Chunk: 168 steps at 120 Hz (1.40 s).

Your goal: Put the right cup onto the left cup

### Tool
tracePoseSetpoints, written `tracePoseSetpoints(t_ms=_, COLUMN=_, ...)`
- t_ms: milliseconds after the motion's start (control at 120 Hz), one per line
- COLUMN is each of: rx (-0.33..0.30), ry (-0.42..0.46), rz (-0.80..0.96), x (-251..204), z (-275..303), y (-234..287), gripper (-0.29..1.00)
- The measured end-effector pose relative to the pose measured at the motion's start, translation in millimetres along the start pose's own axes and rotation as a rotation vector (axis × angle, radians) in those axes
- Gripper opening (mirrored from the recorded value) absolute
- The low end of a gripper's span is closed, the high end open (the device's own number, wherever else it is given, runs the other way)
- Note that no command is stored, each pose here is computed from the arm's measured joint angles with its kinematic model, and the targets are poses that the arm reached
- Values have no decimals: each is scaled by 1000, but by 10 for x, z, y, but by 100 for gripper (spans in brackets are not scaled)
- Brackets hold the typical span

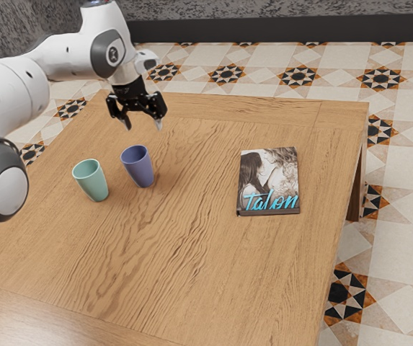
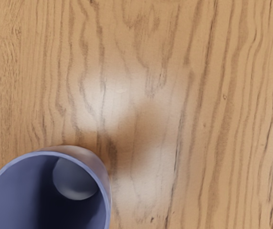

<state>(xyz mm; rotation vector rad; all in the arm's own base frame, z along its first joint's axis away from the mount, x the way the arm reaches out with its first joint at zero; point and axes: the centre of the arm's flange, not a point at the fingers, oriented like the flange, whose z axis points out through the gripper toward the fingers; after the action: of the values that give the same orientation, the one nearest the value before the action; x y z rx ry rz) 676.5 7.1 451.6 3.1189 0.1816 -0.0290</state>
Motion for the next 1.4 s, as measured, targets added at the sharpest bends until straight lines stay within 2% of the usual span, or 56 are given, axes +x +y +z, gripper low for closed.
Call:
tracePoseSetpoints(t_ms=242, rx=-17, ry=3, rz=-98, x=-46, z=573, y=-11, gripper=69)
tracePoseSetpoints(t_ms=483, rx=-14, ry=50, rz=-168, x=62, z=730, y=-83, gripper=69)
tracePoseSetpoints(t_ms=833, rx=-4, ry=48, rz=-240, x=119, z=960, y=-224, gripper=66)
tracePoseSetpoints(t_ms=950, rx=-2, ry=43, rz=-254, x=117, z=1010, y=-232, gripper=54)
tracePoseSetpoints(t_ms=1200, rx=0, ry=35, rz=-289, x=106, z=1062, y=-278, gripper=13)
tracePoseSetpoints(t_ms=1400, rx=1, ry=31, rz=-308, x=95, z=1079, y=-288, gripper=-2)
